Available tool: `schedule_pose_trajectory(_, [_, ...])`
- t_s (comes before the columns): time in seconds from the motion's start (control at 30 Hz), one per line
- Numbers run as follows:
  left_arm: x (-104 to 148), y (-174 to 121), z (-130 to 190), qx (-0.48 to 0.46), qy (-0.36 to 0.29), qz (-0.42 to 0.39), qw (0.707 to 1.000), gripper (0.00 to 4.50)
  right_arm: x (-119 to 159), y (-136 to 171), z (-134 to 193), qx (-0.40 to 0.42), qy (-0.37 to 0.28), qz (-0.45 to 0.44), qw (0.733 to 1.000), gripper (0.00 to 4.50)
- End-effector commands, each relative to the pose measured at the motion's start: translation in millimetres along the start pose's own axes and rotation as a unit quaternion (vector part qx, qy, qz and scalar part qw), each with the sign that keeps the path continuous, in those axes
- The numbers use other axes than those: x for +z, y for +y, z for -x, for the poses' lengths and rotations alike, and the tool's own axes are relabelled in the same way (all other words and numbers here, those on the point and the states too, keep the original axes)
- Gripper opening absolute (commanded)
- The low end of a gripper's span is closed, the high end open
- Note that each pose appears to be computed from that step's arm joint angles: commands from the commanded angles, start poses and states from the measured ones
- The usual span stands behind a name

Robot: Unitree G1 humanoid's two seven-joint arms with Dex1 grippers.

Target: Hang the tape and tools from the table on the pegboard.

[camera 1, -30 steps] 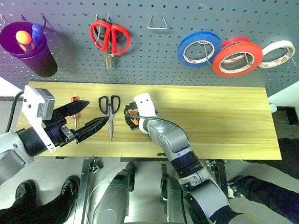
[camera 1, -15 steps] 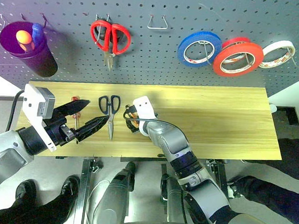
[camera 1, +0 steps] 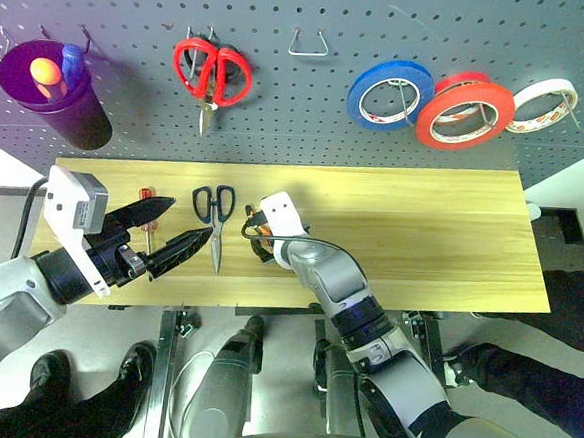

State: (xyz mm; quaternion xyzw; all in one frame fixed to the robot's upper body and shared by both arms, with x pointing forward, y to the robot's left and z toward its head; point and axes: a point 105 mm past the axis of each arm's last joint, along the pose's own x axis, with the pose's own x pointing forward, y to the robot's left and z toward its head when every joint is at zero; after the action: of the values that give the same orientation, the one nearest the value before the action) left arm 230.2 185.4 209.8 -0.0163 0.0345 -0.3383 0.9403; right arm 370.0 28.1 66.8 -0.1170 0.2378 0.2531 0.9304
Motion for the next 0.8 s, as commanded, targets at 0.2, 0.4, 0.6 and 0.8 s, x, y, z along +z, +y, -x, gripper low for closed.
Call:
schedule_pose_trajectory(0.2, [7, -5, 3, -0.002, -0.009, -0.017, 1.0, 4.5, 9, 29, -2, 0.036, -0.007, -0.012, 0.999, 2.09])
schedule_pose_trajectory(0.4, [7, -5, 4, -0.001, -0.01, -0.015, 1.0, 4.5, 6, 30, -2, 0.04, -0.002, -0.01, 0.999, 2.09])
schedule_pose_trajectory(0.6, [6, -5, 3, -0.001, -0.01, -0.012, 1.0, 4.5, 8, 20, 0, 0.042, -0.014, -0.005, 0.999, 2.09])
schedule_pose_trajectory(0.8, [6, -4, 1, -0.004, -0.014, -0.011, 1.0, 4.5, 14, -1, 11, 0.054, -0.035, -0.042, 0.997, 2.09])
